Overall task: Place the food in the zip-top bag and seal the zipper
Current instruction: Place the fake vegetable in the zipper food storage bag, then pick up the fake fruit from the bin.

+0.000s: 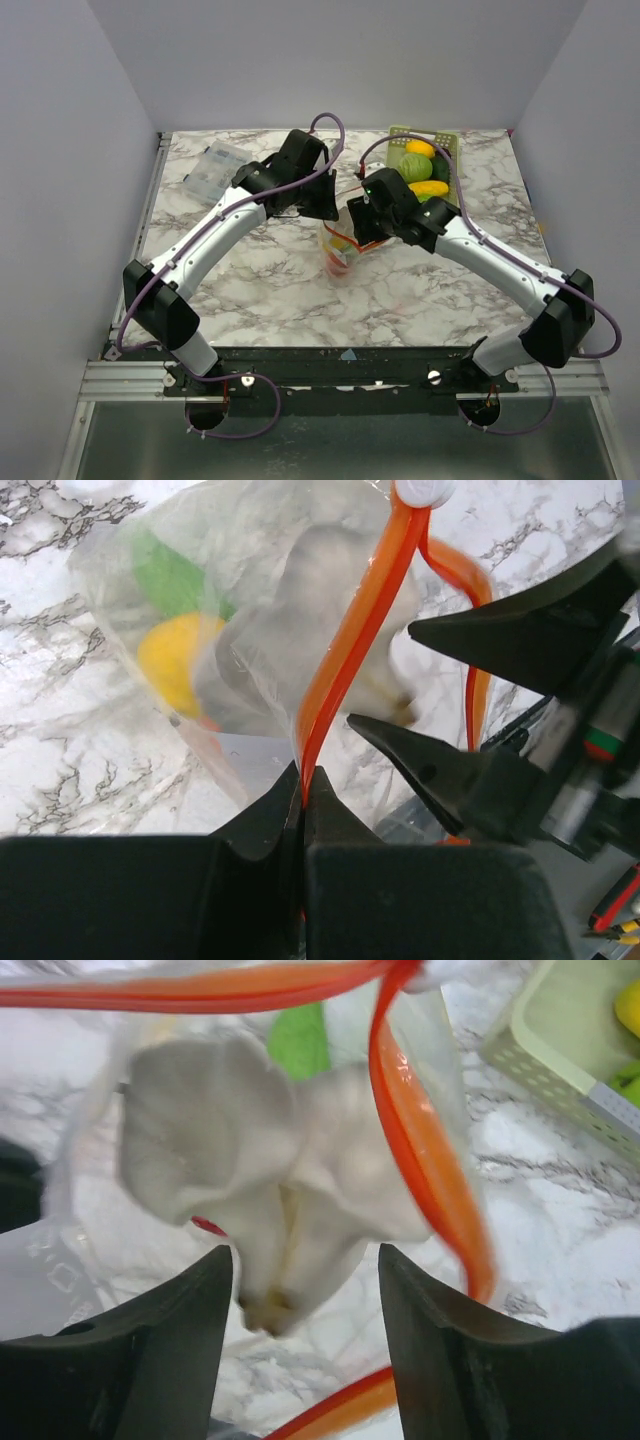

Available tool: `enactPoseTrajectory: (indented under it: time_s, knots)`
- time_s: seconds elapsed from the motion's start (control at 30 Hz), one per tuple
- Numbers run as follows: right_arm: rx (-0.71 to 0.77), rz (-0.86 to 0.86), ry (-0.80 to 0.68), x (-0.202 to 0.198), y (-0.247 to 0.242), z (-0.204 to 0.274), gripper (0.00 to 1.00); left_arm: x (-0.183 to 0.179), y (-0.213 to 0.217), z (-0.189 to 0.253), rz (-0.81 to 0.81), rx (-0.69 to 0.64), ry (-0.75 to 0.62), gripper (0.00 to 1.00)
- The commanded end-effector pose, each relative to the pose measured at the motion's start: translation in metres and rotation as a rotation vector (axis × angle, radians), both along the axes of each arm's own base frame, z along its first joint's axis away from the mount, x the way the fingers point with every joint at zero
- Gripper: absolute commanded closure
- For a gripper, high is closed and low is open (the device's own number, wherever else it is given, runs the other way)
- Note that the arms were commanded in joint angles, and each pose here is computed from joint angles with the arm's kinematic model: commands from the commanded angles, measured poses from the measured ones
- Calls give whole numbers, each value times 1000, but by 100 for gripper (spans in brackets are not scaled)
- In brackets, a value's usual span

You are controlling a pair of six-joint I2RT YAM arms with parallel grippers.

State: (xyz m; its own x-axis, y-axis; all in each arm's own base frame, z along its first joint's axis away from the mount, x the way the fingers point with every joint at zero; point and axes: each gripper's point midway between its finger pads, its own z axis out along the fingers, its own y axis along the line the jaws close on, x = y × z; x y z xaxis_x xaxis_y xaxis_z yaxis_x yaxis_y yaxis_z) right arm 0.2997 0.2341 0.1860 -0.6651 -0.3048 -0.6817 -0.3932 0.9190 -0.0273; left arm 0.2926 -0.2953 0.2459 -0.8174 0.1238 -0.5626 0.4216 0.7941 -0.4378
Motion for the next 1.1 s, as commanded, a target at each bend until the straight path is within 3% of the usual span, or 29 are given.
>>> enactPoseTrajectory:
  time_s: [0.0, 0.17, 0.33, 0.73, 0.87, 1.07]
  knots:
    - [237, 71, -82, -3, 31, 46, 35, 5, -2, 17, 4, -7, -48, 100]
    - [271, 39, -174, 6, 27, 77, 26, 7, 2, 17, 10, 11, -65, 100]
    - [282, -41, -269, 19, 16, 103, 25, 9, 3, 6, 9, 35, -58, 100]
    - [425, -369, -416, 71, -69, 142, 21, 8, 3, -12, -31, 66, -42, 100]
    - [471, -458, -397, 99, -101, 131, 15, 5, 2, -15, -45, 58, -34, 100]
    - [465, -608, -297, 151, -143, 75, 12, -2, 0, -15, -71, 39, -19, 100]
